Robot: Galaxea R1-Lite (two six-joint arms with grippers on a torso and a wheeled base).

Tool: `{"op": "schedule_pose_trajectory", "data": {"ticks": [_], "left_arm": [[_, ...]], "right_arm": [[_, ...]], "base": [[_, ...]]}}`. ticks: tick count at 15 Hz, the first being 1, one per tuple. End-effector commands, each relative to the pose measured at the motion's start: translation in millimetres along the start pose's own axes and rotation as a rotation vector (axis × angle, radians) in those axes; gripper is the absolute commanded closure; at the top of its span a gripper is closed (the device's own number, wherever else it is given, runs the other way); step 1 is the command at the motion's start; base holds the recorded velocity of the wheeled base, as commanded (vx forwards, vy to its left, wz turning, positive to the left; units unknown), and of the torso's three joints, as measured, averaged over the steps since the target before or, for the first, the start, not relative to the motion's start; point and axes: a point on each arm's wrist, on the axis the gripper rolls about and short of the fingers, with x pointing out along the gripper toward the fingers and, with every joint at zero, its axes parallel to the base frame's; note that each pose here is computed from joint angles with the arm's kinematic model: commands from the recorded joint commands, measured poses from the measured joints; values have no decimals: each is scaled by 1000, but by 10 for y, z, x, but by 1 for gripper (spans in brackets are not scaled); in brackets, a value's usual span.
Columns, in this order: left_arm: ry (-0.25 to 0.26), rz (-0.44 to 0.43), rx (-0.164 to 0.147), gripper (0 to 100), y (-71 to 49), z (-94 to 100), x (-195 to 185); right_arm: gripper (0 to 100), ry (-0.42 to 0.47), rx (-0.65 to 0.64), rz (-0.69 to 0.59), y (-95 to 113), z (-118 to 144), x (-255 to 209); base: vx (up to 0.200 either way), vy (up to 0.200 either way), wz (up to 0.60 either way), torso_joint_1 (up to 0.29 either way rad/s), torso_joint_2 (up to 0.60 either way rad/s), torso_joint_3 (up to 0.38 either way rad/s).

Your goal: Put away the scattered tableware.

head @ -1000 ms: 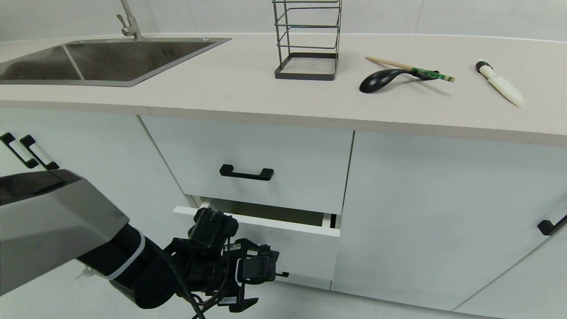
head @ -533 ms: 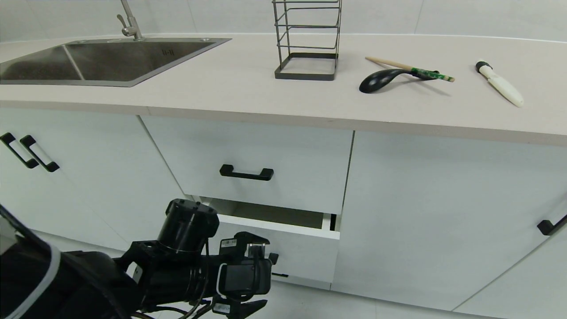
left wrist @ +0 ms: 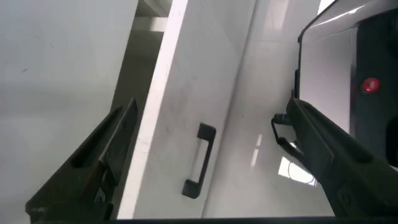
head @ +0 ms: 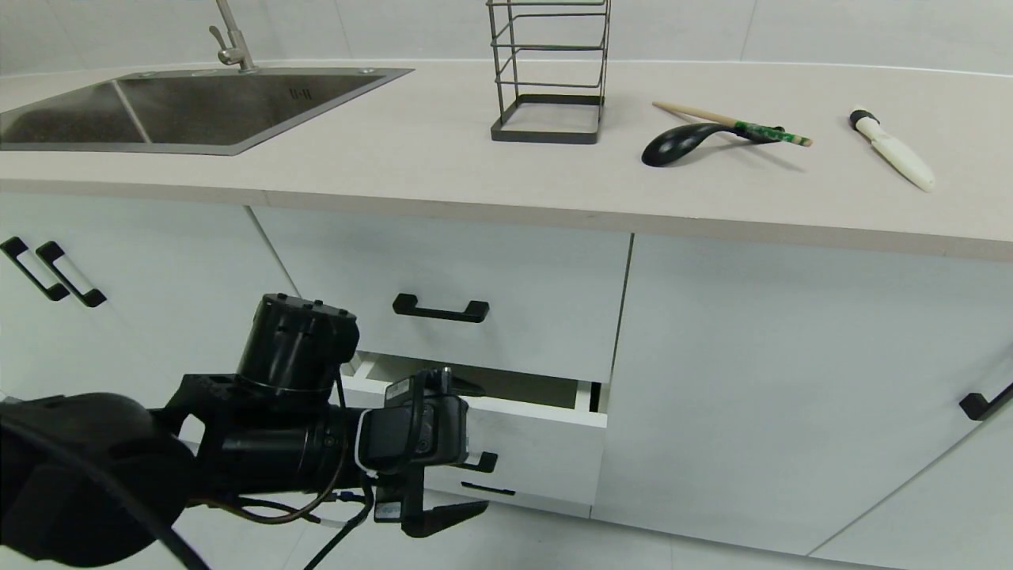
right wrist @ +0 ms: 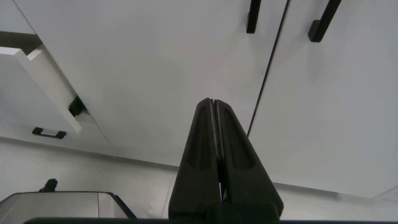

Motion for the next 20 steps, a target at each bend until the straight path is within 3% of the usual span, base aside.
{"op": "schedule_pose_trajectory", "data": {"ticks": [1, 2, 5, 9, 17, 20], "left_arm": [[50, -16, 24, 0, 159, -210, 199], [63, -27, 37, 0, 193, -279, 290], [77, -42, 36, 0, 246, -357, 470], [93, -1, 35, 0, 290, -456, 551], [112, -5, 11, 0, 287, -550, 564], [125, -36, -5, 0, 186, -595, 554]], "right_arm": [[100, 1, -1, 0, 0, 0, 1], [100, 1, -1, 0, 0, 0, 1], [100, 1, -1, 0, 0, 0, 1], [100, 1, -1, 0, 0, 0, 1], [100, 1, 0, 0, 0, 0, 1], [100, 1, 0, 0, 0, 0, 1]], "base": [[0, 0, 0, 0, 0, 0], [0, 0, 0, 0, 0, 0], [0, 0, 0, 0, 0, 0], [0, 0, 0, 0, 0, 0], [0, 0, 0, 0, 0, 0], [0, 0, 0, 0, 0, 0]]}}
